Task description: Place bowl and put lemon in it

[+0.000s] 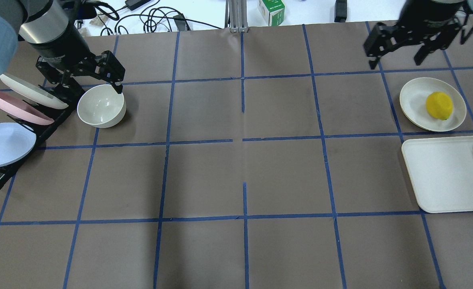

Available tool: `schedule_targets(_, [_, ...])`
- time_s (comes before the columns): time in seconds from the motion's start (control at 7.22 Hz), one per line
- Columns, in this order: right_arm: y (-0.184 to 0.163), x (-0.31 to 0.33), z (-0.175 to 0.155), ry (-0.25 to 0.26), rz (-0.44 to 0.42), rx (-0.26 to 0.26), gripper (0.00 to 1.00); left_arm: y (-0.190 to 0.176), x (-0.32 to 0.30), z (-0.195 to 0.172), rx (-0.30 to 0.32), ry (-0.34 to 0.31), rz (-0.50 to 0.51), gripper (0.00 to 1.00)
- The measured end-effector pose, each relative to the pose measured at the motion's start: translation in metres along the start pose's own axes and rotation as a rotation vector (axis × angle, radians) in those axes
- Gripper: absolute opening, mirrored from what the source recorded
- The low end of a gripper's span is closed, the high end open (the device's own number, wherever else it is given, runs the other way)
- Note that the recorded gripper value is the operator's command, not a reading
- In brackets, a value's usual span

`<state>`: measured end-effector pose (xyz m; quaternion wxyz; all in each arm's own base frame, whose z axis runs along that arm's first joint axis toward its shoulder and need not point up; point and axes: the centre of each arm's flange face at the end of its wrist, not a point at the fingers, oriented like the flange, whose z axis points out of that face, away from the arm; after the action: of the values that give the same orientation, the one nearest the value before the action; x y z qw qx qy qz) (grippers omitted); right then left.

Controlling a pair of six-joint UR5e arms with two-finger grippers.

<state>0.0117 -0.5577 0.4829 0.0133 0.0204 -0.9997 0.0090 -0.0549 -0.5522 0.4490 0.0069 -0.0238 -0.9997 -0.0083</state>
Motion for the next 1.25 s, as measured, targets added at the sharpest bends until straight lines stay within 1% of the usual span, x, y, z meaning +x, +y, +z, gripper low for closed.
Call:
schedule_targets(0.14, [-0.011, 0.065, 0.023, -0.002, -0.015, -0.019, 1.0, -0.025, -0.031, 0.032, -0.009, -0.002, 0.033, 1.0])
schedule_targets(0.28, [-0.023, 0.126, 0.054, -0.002, -0.059, -0.021, 1.0, -0.052, -0.068, 0.065, 0.001, -0.004, 0.028, 1.0])
schedule_targets(0.42, [-0.03, 0.178, 0.088, -0.004, -0.122, -0.017, 1.0, -0.071, -0.105, 0.094, 0.009, -0.003, 0.021, 1.0])
schedule_targets(0.55, [-0.033, 0.213, 0.118, -0.01, -0.179, -0.015, 1.0, -0.084, -0.133, 0.12, 0.011, -0.003, 0.034, 1.0])
schedule_targets(0.69, [-0.038, 0.234, 0.153, -0.023, -0.21, -0.023, 1.0, -0.091, -0.155, 0.142, 0.006, 0.0, 0.041, 1.0])
schedule_targets(0.83, [-0.048, 0.247, 0.196, -0.027, -0.224, -0.023, 1.0, -0.096, -0.167, 0.161, -0.003, 0.006, 0.041, 1.0])
schedule_targets(0.97, [-0.057, 0.255, 0.233, -0.02, -0.23, -0.014, 1.0, -0.1, -0.172, 0.178, -0.012, 0.011, 0.04, 1.0])
schedule_targets(1.11, [-0.062, 0.258, 0.264, -0.028, -0.232, -0.02, 1.0, -0.103, -0.176, 0.193, -0.026, 0.018, 0.04, 1.0])
schedule_targets(1.25, [-0.064, 0.259, 0.288, -0.042, -0.232, -0.036, 1.0, -0.104, -0.178, 0.204, -0.039, 0.025, 0.039, 1.0])
